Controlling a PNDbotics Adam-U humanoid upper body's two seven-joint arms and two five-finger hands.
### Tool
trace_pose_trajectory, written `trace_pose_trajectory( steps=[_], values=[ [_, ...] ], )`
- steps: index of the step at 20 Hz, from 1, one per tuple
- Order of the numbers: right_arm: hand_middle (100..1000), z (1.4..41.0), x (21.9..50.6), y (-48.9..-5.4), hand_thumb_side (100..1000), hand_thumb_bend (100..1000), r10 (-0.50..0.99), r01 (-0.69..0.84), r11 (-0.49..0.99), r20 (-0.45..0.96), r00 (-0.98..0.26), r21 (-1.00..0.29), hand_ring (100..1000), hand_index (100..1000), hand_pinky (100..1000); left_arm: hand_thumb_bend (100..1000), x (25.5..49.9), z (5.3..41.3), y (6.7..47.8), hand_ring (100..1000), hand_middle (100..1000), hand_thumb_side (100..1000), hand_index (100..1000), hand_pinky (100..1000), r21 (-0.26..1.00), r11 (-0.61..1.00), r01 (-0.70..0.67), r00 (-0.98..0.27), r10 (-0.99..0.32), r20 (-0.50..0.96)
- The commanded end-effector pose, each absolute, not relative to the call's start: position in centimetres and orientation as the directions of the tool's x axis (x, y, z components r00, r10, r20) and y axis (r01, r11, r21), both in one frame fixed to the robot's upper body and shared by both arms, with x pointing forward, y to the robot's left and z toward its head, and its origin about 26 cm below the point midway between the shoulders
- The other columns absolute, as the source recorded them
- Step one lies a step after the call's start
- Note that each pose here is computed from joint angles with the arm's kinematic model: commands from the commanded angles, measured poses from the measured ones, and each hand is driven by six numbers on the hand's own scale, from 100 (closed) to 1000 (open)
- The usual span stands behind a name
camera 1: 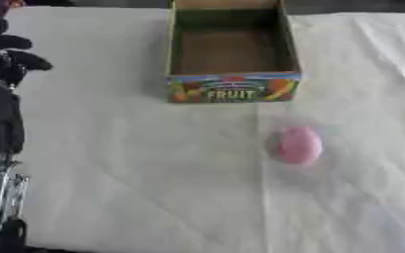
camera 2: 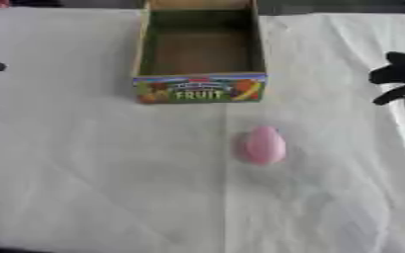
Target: Pick up objects on the table and place them in the box.
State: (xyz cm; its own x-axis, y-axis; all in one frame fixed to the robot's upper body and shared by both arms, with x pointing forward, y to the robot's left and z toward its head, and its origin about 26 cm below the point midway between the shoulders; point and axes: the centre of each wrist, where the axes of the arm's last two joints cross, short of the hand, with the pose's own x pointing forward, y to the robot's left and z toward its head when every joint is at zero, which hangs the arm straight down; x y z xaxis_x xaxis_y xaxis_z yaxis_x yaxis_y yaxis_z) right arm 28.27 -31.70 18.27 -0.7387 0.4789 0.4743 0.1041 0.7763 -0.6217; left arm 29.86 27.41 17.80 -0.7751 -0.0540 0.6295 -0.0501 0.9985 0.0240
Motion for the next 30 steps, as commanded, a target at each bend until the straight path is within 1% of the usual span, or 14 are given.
trace_pose_trajectory(
  steps=[1, 7, 9, 12, 15, 18, 21, 23, 25, 26, 27, 28, 29, 30],
  values=[
    [710, 19.3, 28.1, -32.0, 1000, 261, 0.484, 0.119, 0.765, 0.443, -0.754, -0.633, 746, 902, 581, 100, 29.6, 18.7, 27.5, 522, 574, 907, 786, 583, 0.026, 0.998, -0.054, -0.796, -0.058, 0.602],
    [712, 19.3, 28.0, -32.1, 1000, 271, 0.49, 0.123, 0.758, 0.436, -0.754, -0.64, 748, 901, 581, 100, 29.6, 18.7, 27.6, 522, 575, 906, 787, 583, 0.023, 0.998, -0.061, -0.796, -0.062, 0.602],
    [713, 19.6, 28.0, -32.2, 1000, 320, 0.505, 0.13, 0.74, 0.418, -0.755, -0.66, 752, 895, 578, 100, 29.6, 18.6, 27.6, 522, 575, 906, 787, 583, 0.024, 0.998, -0.06, -0.795, -0.063, 0.603],
    [685, 20.1, 28.0, -32.5, 1000, 467, 0.542, 0.135, 0.697, 0.394, -0.742, -0.705, 740, 877, 571, 100, 29.6, 18.6, 27.6, 522, 574, 905, 786, 583, 0.027, 0.998, -0.059, -0.794, -0.064, 0.605],
    [688, 21.2, 28.0, -32.9, 1000, 512, 0.587, 0.146, 0.646, 0.364, -0.723, -0.75, 743, 866, 578, 100, 29.6, 18.6, 27.6, 521, 574, 905, 786, 583, 0.03, 0.998, -0.058, -0.792, -0.064, 0.607],
    [724, 22.4, 28.0, -33.2, 1000, 553, 0.636, 0.16, 0.537, 0.273, -0.722, -0.828, 766, 873, 599, 100, 29.5, 18.6, 27.6, 521, 574, 904, 786, 583, 0.034, 0.998, -0.057, -0.791, -0.065, 0.608],
    [732, 23.5, 28.1, -33.2, 1000, 594, 0.666, 0.151, 0.406, 0.179, -0.724, -0.901, 778, 888, 622, 100, 29.5, 18.6, 27.6, 521, 574, 904, 786, 583, 0.037, 0.998, -0.052, -0.79, -0.064, 0.609],
    [743, 24.1, 28.2, -33.1, 1000, 630, 0.675, 0.133, 0.306, 0.116, -0.729, -0.943, 786, 943, 633, 100, 29.5, 18.6, 27.6, 521, 574, 903, 786, 583, 0.039, 0.998, -0.049, -0.789, -0.063, 0.611],
    [747, 24.3, 28.1, -33.0, 1000, 644, 0.671, 0.1, 0.218, 0.074, -0.738, -0.971, 790, 968, 633, 100, 29.6, 18.6, 27.5, 521, 574, 903, 786, 583, 0.041, 0.998, -0.046, -0.789, -0.062, 0.611],
    [747, 24.4, 28.1, -33.0, 945, 657, 0.668, 0.086, 0.18, 0.058, -0.742, -0.98, 792, 977, 630, 100, 29.6, 18.6, 27.5, 521, 573, 903, 785, 583, 0.042, 0.998, -0.045, -0.789, -0.061, 0.611],
    [747, 24.6, 28.1, -33.0, 939, 659, 0.666, 0.073, 0.146, 0.043, -0.745, -0.987, 792, 978, 630, 100, 29.5, 18.6, 27.5, 521, 573, 903, 785, 583, 0.042, 0.998, -0.045, -0.788, -0.061, 0.612],
    [745, 24.7, 28.2, -32.9, 850, 686, 0.662, 0.062, 0.115, 0.03, -0.749, -0.991, 794, 980, 630, 100, 29.5, 18.6, 27.5, 521, 573, 903, 785, 583, 0.043, 0.998, -0.044, -0.788, -0.061, 0.613],
    [745, 25.0, 28.2, -32.9, 826, 693, 0.66, 0.05, 0.085, 0.019, -0.751, -0.995, 794, 980, 630, 100, 29.6, 18.6, 27.5, 521, 573, 903, 785, 583, 0.044, 0.998, -0.042, -0.788, -0.06, 0.613],
    [740, 25.1, 28.2, -32.8, 744, 719, 0.659, 0.038, 0.059, 0.01, -0.752, -0.998, 796, 979, 630, 100, 29.6, 18.6, 27.4, 521, 573, 903, 785, 583, 0.045, 0.998, -0.04, -0.787, -0.059, 0.614]
  ],
)
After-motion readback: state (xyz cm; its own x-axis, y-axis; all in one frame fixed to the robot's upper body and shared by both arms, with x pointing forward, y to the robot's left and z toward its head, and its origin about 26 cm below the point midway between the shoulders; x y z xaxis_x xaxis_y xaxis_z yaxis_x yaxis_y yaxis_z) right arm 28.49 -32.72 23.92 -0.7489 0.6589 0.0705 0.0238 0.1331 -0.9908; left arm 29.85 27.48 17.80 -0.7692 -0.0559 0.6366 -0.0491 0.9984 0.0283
